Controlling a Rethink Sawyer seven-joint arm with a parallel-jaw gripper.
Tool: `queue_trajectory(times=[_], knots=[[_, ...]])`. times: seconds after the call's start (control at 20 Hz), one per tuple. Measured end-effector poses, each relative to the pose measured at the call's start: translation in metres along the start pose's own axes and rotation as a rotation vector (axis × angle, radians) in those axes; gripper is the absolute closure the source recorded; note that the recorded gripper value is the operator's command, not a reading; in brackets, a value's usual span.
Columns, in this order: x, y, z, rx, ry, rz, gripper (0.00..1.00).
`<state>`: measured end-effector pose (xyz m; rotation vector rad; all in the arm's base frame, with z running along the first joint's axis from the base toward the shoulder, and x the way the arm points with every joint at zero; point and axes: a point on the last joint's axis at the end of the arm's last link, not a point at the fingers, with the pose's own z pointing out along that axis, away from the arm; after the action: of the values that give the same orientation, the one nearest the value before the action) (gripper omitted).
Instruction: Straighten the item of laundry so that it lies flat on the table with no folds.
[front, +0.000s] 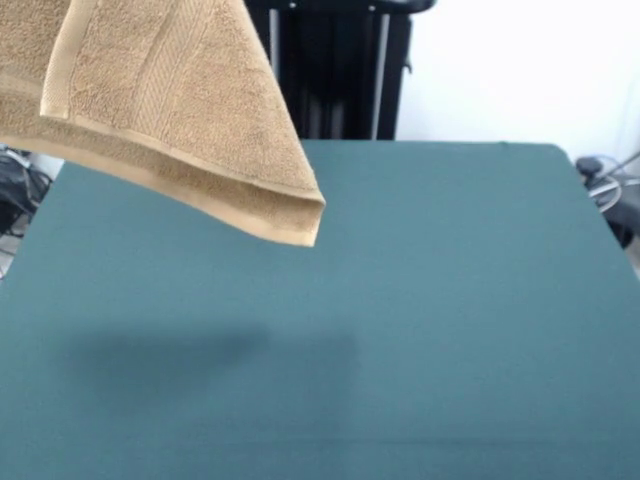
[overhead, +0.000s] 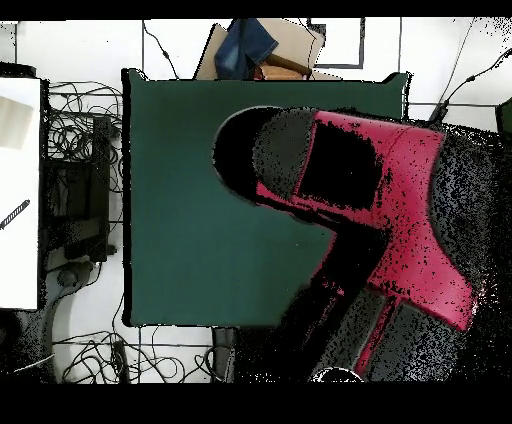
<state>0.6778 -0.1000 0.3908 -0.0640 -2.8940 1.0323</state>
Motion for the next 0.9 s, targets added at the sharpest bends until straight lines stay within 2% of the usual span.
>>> queue_trajectory(times=[0.55, 0.9], knots=[[-0.010, 0.009, 0.030, 0.017, -0.035, 0.002, 1.00], [-0.006, 0.013, 0.055, 0.014, -0.010, 0.003, 1.00]])
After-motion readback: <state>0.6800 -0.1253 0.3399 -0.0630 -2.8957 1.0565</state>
